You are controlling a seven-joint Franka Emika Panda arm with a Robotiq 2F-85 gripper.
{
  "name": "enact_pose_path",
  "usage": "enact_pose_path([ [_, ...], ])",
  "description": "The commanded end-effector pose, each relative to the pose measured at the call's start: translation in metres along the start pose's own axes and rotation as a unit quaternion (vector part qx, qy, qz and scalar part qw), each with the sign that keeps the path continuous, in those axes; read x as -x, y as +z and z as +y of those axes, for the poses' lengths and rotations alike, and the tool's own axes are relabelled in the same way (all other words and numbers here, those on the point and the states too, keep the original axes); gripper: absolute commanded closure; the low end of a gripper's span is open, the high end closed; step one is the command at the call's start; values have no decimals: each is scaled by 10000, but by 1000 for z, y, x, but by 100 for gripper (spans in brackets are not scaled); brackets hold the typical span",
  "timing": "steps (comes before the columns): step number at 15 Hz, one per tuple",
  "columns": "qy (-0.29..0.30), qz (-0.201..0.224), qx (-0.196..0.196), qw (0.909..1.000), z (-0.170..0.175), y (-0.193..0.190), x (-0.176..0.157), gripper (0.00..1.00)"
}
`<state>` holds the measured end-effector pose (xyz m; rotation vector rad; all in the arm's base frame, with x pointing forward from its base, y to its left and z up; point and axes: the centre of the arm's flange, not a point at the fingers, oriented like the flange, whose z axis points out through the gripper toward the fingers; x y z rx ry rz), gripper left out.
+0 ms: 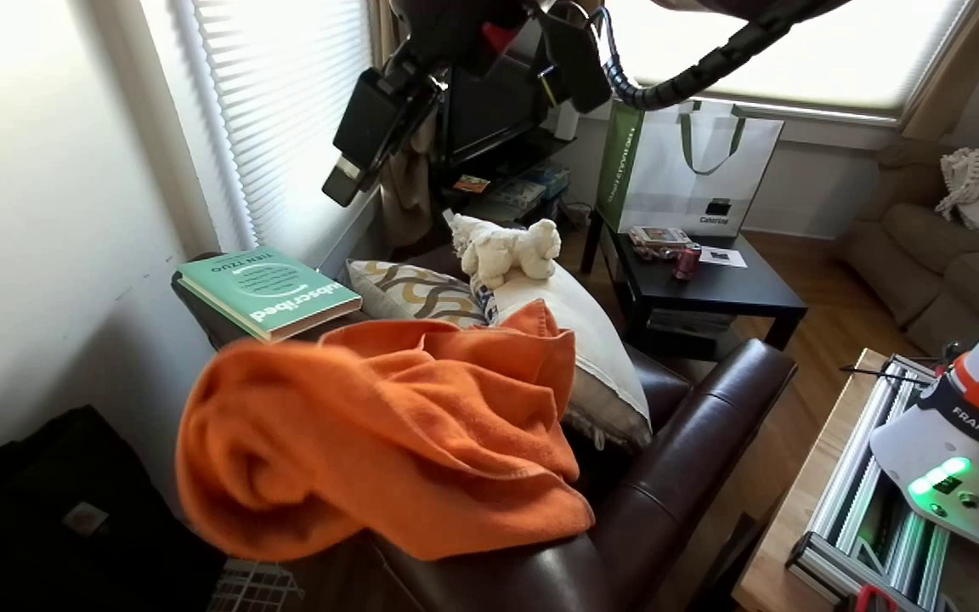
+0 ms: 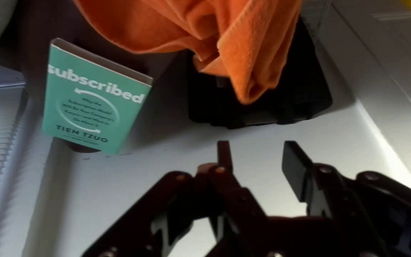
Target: Pick up the orange blanket and put it on the backrest of the couch
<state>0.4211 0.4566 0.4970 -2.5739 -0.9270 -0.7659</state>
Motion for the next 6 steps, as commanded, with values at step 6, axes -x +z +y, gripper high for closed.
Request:
enact_pose_path([
  [6, 208, 314, 1514, 9878, 21, -79, -2, 11],
])
